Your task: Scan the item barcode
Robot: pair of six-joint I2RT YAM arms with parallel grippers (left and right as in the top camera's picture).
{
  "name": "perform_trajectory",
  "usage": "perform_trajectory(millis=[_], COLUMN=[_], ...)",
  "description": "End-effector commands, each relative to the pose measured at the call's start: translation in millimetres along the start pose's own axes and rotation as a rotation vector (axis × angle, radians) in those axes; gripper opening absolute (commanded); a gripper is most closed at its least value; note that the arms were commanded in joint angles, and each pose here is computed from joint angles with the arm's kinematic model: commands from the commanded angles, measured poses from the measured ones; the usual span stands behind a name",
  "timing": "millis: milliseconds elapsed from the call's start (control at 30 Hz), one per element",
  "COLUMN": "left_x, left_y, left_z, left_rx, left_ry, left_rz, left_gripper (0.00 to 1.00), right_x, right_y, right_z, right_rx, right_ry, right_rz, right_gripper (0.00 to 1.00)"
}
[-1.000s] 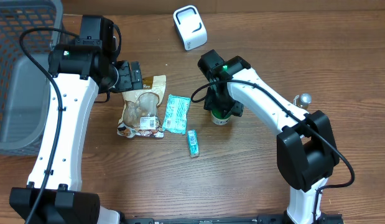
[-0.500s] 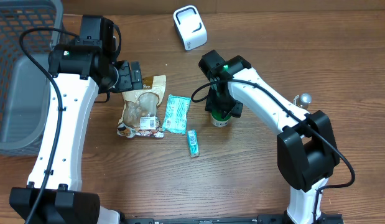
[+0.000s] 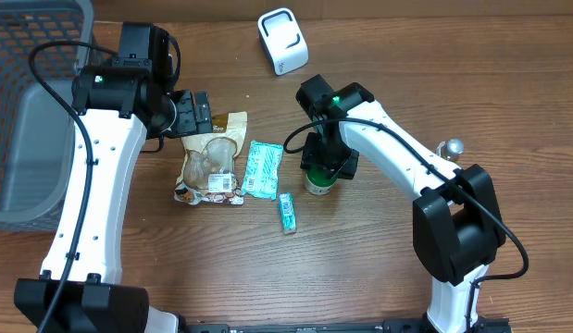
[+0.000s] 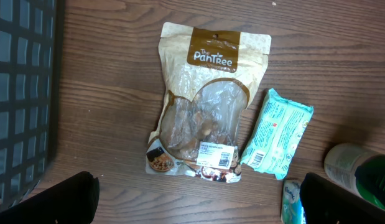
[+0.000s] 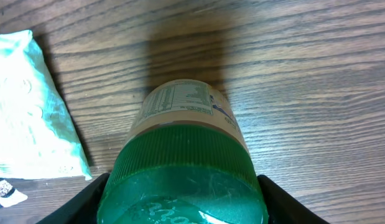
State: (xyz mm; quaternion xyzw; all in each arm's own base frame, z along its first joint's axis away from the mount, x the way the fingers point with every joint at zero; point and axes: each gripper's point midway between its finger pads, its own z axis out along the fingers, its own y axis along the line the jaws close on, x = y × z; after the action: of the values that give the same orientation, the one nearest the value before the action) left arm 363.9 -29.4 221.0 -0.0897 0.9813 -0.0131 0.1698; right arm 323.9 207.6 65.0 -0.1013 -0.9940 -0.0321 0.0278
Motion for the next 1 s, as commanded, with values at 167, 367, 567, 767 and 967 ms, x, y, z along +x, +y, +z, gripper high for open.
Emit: perform_trajectory(millis=[167,367,567,767,967], left_x=[0.8,0.8,0.8,0.8,0.8], left_y=[-1.2,-1.2,-1.2,-1.2,-1.2], left_z=[3.3,3.3,3.3,3.3,3.3], left_rx=[0.003,0.003,0.003,0.003,0.003], left_ry=[0.010,0.010,0.010,0.010,0.010], left_rz=[0.010,0.010,0.010,0.010,0.010], left_gripper=[0.99,1.00,1.00,0.99,1.00], right_x=[-1.5,-2.4,-8.6,-7.9,-1.2], right_y=[4.5,3.9,1.9,2.2,7.3], right_z=[0.5,0.5,0.3,0.4,0.9], right_rx=[-0.010,-0.006,0.010,0.011,-0.002], right_ry=[-0.009,-0.013,-0.045,-0.043,-0.024], right_rz=[-0.056,-0.056,-0.056,-0.057,-0.069], right_gripper=[0.63,0.72,0.81,0.80,0.80])
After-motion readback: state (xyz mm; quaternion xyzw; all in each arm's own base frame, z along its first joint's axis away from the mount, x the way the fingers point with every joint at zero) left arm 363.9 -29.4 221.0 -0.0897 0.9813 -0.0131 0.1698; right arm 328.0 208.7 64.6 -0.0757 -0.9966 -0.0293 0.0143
